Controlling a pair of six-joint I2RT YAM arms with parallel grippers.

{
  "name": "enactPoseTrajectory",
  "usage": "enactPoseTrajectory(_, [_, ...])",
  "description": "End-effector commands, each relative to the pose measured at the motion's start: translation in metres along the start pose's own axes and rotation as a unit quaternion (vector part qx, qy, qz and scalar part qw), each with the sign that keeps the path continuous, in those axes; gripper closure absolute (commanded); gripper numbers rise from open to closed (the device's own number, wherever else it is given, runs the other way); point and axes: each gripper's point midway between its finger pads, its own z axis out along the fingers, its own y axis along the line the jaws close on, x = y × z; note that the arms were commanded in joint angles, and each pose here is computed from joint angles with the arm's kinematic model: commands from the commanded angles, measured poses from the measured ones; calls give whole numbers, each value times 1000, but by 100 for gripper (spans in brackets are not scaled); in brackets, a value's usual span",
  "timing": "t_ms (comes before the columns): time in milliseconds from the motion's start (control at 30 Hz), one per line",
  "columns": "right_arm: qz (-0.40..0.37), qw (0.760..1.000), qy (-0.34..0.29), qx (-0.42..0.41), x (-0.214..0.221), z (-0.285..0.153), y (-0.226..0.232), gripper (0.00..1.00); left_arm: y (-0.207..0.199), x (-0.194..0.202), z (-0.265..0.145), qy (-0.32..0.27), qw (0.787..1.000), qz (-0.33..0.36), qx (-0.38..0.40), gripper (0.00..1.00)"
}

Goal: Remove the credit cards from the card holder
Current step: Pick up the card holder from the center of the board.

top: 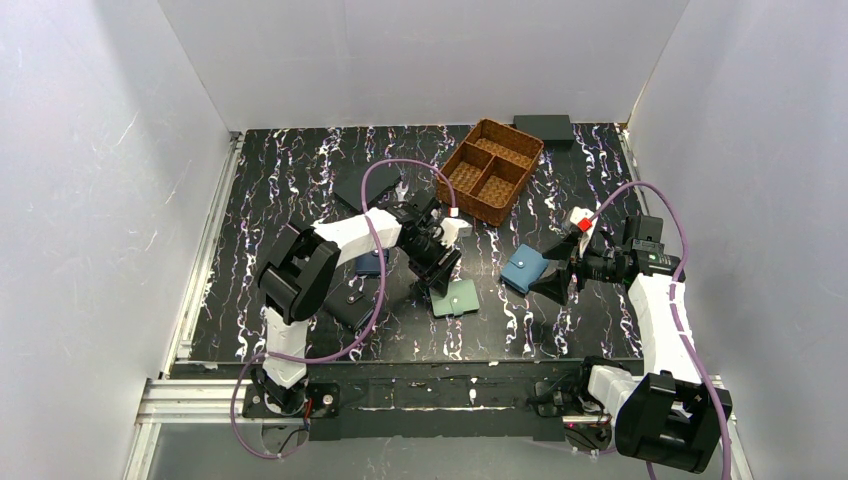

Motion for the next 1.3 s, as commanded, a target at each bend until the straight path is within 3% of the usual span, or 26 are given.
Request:
enactPoseTrajectory(0, [-23, 1000, -11, 1, -13, -2, -1, 0, 8, 9, 3, 11, 1000, -21, -19, 48])
enactPoseTrajectory(100, [-24, 1000, -10, 2, -13, -2, -1, 0, 8, 11, 4, 3, 999, -30, -25, 50])
enactPoseTrajectory(300, [-25, 1000, -11, 2, -13, -2, -1, 0, 10, 21, 9, -9, 998, -50, -43, 63])
enactPoseTrajectory(533, [-27, 1000, -9, 5, -13, -2, -2, 0, 5, 20, 10, -50, 994, -84, -41, 86])
enactPoseTrajectory(633, [-26, 1000, -8, 6, -12, -2, -2, 0, 0, 16, 8, -72, 992, -99, -36, 100])
enactPoseTrajectory(1033, [8, 1000, -4, 5, -9, 2, -6, 0, -26, -5, -18, -189, 962, -195, -6, 100])
enactPoseTrajectory(1267, [28, 999, 12, -39, -3, 24, 6, 0, -39, -16, -39, -255, 946, -199, -7, 100])
